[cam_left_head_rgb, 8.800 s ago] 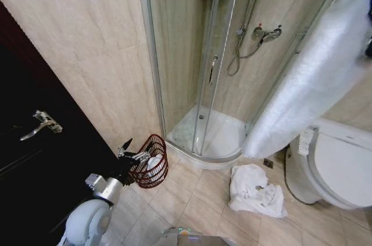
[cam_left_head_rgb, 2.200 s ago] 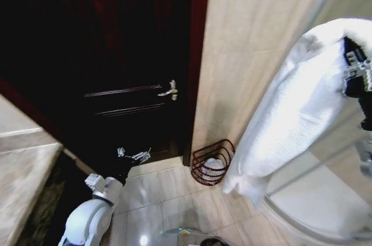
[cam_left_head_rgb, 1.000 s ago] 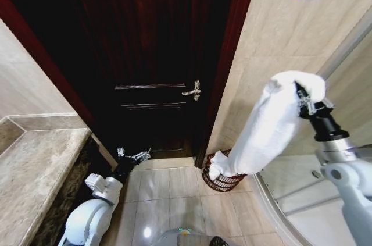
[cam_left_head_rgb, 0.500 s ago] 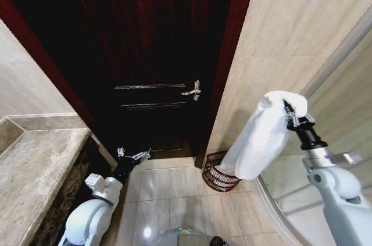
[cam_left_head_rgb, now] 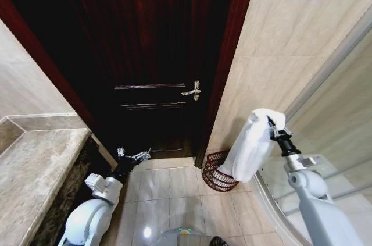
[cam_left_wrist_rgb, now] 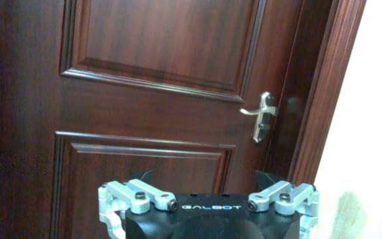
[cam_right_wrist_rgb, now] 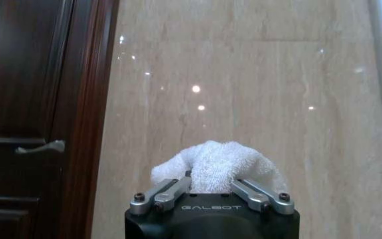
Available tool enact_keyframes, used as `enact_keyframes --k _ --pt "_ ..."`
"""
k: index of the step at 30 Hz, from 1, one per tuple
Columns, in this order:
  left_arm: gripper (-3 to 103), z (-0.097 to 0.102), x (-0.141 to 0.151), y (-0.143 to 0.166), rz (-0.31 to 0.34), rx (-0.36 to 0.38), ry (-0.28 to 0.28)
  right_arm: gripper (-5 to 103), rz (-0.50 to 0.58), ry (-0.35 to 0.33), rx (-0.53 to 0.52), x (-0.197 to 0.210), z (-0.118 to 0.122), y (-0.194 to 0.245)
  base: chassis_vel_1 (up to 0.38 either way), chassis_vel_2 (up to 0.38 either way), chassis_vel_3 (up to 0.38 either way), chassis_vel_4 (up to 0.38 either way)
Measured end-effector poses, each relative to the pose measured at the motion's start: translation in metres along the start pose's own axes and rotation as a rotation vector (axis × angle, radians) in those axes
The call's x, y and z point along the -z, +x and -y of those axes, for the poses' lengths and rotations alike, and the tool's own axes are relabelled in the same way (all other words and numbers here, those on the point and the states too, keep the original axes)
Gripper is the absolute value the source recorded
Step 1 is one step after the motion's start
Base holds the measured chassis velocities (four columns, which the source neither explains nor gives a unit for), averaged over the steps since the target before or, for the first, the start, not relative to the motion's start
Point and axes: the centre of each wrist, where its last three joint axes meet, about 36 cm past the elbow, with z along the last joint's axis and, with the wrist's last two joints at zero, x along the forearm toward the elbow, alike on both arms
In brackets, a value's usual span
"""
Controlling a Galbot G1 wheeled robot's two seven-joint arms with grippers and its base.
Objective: Discard the used towel into the hamper.
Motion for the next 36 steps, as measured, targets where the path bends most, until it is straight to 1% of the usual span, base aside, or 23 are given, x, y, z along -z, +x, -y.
enact_keyframes --k 6,11,15,23,30,36 --pt "100 0.000 0.000 0.000 0.000 0.000 0.000 7 0.003 -0.007 0.007 -0.009 -0.002 -0.018 0.000 0.000 0.000 0.000" --pt "100 0.000 0.000 0.000 0.000 0.000 0.000 7 0.009 -0.001 0.004 -0.013 0.005 -0.037 0.000 0.000 0.000 0.000" --pt "100 0.000 0.000 0.000 0.000 0.000 0.000 7 -0.001 -0.002 0.005 -0.016 0.006 -0.041 0.000 0.000 0.000 0.000" --pt "100 0.000 0.000 0.000 0.000 0.000 0.000 7 -0.038 -0.012 -0.002 -0.038 0.002 -0.032 0.000 0.000 0.000 0.000" --pt "100 0.000 0.000 0.000 0.000 0.000 0.000 7 -0.085 -0.016 -0.010 -0.069 -0.001 -0.017 0.000 0.000 0.000 0.000" --pt "100 0.000 0.000 0.000 0.000 0.000 0.000 7 -0.112 -0.026 -0.023 -0.086 -0.002 -0.010 0.000 0.000 0.000 0.000"
